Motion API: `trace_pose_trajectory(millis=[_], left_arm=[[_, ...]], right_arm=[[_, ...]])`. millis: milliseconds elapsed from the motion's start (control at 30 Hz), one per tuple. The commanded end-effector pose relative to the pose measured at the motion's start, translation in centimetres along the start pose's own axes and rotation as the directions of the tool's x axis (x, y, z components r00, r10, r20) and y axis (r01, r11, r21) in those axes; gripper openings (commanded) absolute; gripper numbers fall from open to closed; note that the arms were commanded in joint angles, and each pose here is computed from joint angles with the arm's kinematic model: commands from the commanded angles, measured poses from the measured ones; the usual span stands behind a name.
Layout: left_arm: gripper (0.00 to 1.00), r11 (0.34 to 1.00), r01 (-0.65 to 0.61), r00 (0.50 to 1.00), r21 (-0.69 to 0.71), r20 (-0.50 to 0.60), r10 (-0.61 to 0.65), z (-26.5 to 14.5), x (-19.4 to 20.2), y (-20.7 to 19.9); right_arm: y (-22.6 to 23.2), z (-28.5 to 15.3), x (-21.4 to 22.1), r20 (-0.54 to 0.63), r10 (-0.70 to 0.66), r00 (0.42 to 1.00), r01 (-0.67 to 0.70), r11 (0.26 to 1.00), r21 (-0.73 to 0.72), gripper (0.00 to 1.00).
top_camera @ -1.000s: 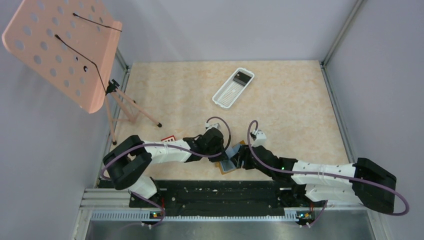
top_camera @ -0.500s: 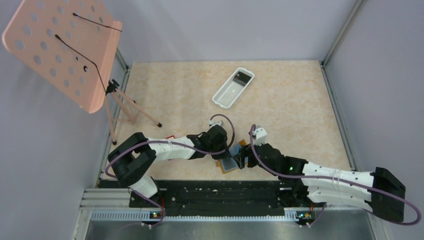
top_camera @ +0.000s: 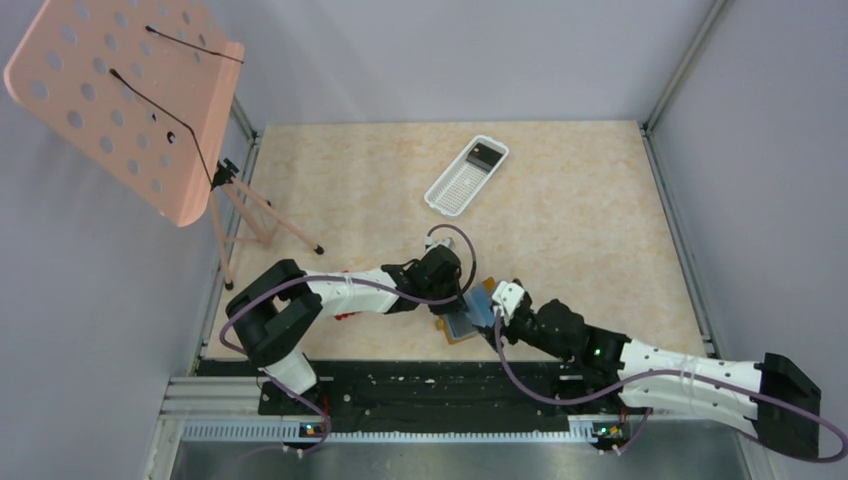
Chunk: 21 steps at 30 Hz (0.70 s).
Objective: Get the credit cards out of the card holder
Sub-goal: Open the card holder at the center of the board.
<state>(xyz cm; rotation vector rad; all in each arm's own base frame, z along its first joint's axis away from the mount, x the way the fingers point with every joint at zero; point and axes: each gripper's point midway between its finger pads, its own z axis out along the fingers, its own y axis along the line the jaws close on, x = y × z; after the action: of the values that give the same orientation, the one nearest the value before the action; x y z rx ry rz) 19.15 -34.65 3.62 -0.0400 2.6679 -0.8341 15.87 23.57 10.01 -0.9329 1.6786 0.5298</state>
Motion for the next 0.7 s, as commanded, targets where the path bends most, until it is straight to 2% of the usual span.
trace_pose_trajectory(millis=[0,133,267,500,667], left_arm=[[0.06,0.999,-0.023,0.999,0.028,0.026,0.023,0.3,-1.2,-1.6],[0.06,0.999,-0.026,0.999,0.035,0.023,0.025,0.5,-1.5,-2.1],[0.06,0.999,-0.026,0.999,0.045,0.022,0.025,0.6,-1.8,-2.5],[0.06,0.997,-0.040,0.999,0.066,0.029,0.038,0.4,-2.5,-3.6],[0.06,0.997,-0.044,0.999,0.060,0.025,0.043,0.6,-2.6,-3.5]], right_arm=[[1.3,-0.1,-3.8,0.157,-0.296,0.942,0.313,0.944,-0.100,0.77],[-0.6,0.1,-3.0,0.075,-0.404,0.912,0.407,0.913,-0.026,0.77],[-1.3,0.5,-0.4,-0.039,-0.437,0.899,0.436,0.900,-0.023,0.77],[-1.2,0.7,1.0,-0.082,-0.490,0.868,0.487,0.872,-0.052,0.72],[-1.2,1.2,2.4,-0.154,-0.530,0.834,0.522,0.848,-0.090,0.71]])
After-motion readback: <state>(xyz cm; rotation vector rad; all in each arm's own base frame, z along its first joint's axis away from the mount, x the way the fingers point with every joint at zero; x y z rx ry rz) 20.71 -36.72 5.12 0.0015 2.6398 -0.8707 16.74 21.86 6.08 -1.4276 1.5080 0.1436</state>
